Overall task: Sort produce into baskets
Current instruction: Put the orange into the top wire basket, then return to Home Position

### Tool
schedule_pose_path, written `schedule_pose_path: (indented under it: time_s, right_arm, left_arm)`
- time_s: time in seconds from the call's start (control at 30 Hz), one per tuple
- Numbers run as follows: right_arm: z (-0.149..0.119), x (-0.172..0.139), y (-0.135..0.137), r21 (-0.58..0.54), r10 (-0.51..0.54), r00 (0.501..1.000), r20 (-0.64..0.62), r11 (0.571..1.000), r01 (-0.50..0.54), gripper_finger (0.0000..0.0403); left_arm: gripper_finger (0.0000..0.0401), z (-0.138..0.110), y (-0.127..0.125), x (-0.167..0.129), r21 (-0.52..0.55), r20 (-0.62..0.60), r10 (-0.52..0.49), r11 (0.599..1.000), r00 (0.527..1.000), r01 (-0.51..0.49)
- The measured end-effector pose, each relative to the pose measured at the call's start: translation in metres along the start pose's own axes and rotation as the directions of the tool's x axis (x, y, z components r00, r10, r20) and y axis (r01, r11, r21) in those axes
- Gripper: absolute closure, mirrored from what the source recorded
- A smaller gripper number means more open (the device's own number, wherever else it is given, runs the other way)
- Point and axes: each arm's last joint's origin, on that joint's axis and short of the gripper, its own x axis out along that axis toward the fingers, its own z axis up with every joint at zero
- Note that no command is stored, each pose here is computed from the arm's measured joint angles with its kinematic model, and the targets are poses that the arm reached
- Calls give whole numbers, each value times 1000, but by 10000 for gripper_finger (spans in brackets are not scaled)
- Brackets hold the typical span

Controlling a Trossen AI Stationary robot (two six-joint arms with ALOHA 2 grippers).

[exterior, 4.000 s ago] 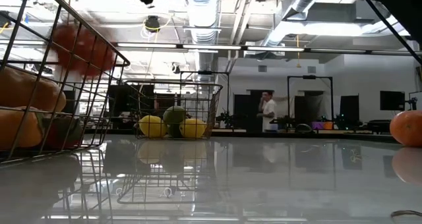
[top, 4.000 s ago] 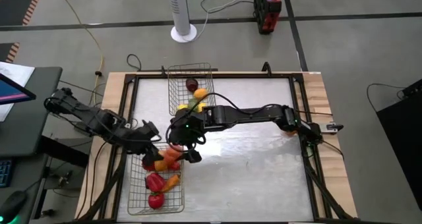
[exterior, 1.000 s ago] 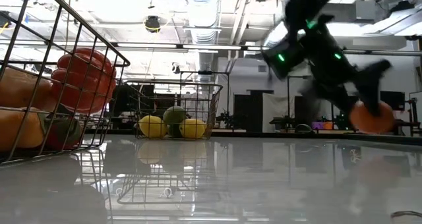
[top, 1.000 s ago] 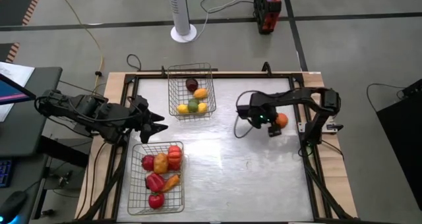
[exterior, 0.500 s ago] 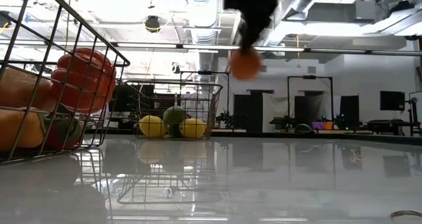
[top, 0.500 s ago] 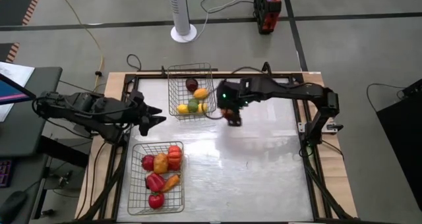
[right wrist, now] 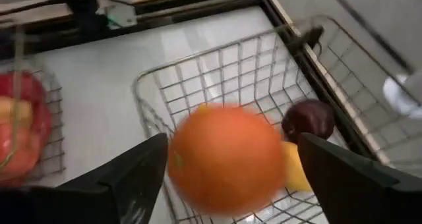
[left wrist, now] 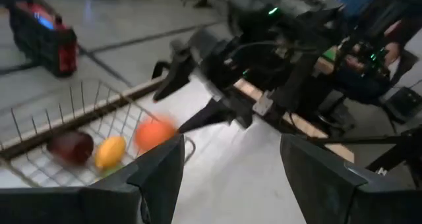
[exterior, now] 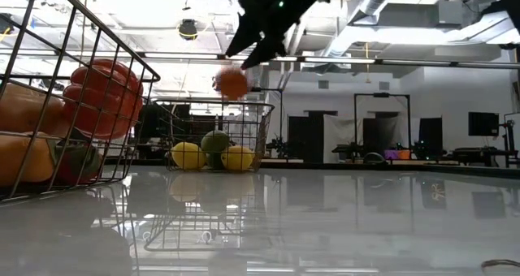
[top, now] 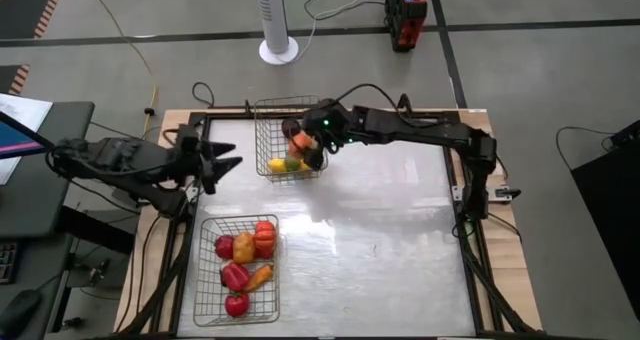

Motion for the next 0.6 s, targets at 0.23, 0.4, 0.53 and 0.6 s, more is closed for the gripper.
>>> schedule_pose_path:
  time_s: [0.23,0.4,0.53,0.6]
  right_arm:
    - [2,11,-16,100,11,1000,-6,995,-11,11]
    - [6,-15,-28,182,-16,1000,-19,983,19,26]
    - [3,-39,-34,198,-64,998,19,979,59,34]
    - [-1,-49,-34,200,-71,996,61,978,58,38]
  left_arm:
    - [163,-18,17,-4,22,59,-68,998,996,67]
    - [163,-42,30,1,-21,89,-95,995,992,97]
    - [163,-65,43,6,-88,133,-117,988,984,130]
    - [163,-74,49,7,-112,160,-126,983,979,145]
